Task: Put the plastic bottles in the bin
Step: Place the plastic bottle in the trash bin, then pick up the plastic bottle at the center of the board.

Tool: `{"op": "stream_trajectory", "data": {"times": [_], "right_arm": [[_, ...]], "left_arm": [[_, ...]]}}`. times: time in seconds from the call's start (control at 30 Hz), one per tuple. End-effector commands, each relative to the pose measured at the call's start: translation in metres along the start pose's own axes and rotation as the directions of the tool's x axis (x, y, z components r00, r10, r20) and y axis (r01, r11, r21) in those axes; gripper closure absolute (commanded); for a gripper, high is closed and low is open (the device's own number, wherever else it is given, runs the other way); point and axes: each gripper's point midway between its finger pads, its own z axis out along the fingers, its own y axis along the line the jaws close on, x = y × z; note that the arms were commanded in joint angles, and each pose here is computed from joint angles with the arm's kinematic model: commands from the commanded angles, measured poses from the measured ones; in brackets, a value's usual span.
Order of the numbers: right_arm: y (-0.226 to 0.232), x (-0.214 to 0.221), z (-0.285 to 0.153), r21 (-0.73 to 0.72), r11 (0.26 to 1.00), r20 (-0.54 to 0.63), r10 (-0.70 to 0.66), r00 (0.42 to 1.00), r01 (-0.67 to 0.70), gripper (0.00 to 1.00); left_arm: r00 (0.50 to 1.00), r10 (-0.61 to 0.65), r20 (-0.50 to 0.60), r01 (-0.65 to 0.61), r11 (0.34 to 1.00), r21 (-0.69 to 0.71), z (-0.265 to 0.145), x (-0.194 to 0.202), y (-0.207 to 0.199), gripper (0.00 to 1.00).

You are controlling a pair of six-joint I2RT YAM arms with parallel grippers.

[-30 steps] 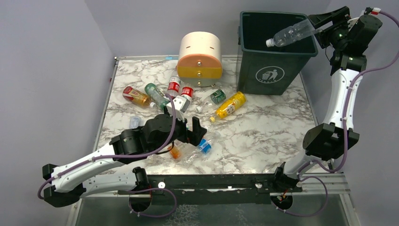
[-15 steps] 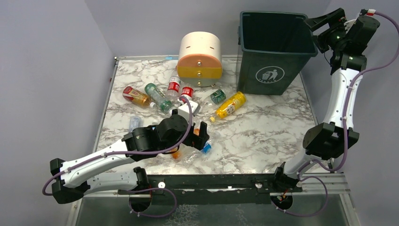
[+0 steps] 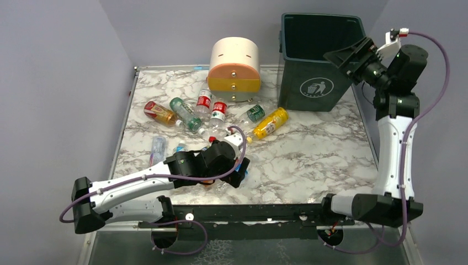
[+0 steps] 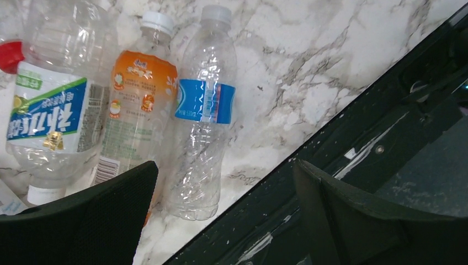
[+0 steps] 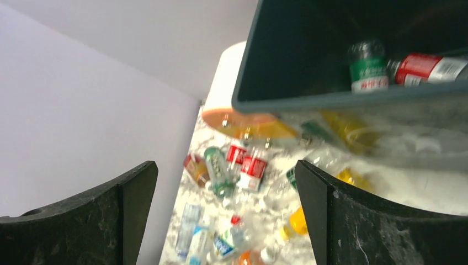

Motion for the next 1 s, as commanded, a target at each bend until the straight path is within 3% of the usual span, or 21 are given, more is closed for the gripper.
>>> {"op": "stream_trajectory", "data": {"times": [0.0, 0.23, 0.4, 0.8, 0.97], "right_arm": [[0.012, 0.053, -0.027, -0.084, 0.996, -0.123, -0.016, 0.992, 0.006, 0.02], [-0.003, 0.127, -0.053, -0.082, 0.995, -0.235, 0.039, 0.971, -0.059, 0.02], [-0.009, 0.155, -0.059, -0.071, 0.996, -0.287, 0.038, 0.957, -0.061, 0.02], [-0.019, 0.179, -0.065, -0.046, 0.997, -0.329, 0.039, 0.944, -0.058, 0.02], [-0.025, 0.187, -0.066, -0.033, 0.998, -0.343, 0.04, 0.938, -0.055, 0.02]], "left_arm": [[0.992, 0.006, -0.125, -0.005, 1.0, 0.007, 0.018, 0.031, -0.003, 0.01], [0.98, -0.011, -0.201, -0.005, 0.997, -0.077, 0.041, 0.054, 0.009, 0.01], [0.968, -0.032, -0.25, 0.008, 0.995, -0.095, 0.055, 0.075, 0.012, 0.02], [0.953, -0.024, -0.302, -0.016, 0.991, -0.129, 0.079, 0.1, 0.019, 0.04], [0.948, -0.019, -0.319, -0.03, 0.989, -0.148, 0.086, 0.105, 0.022, 0.1]]}}
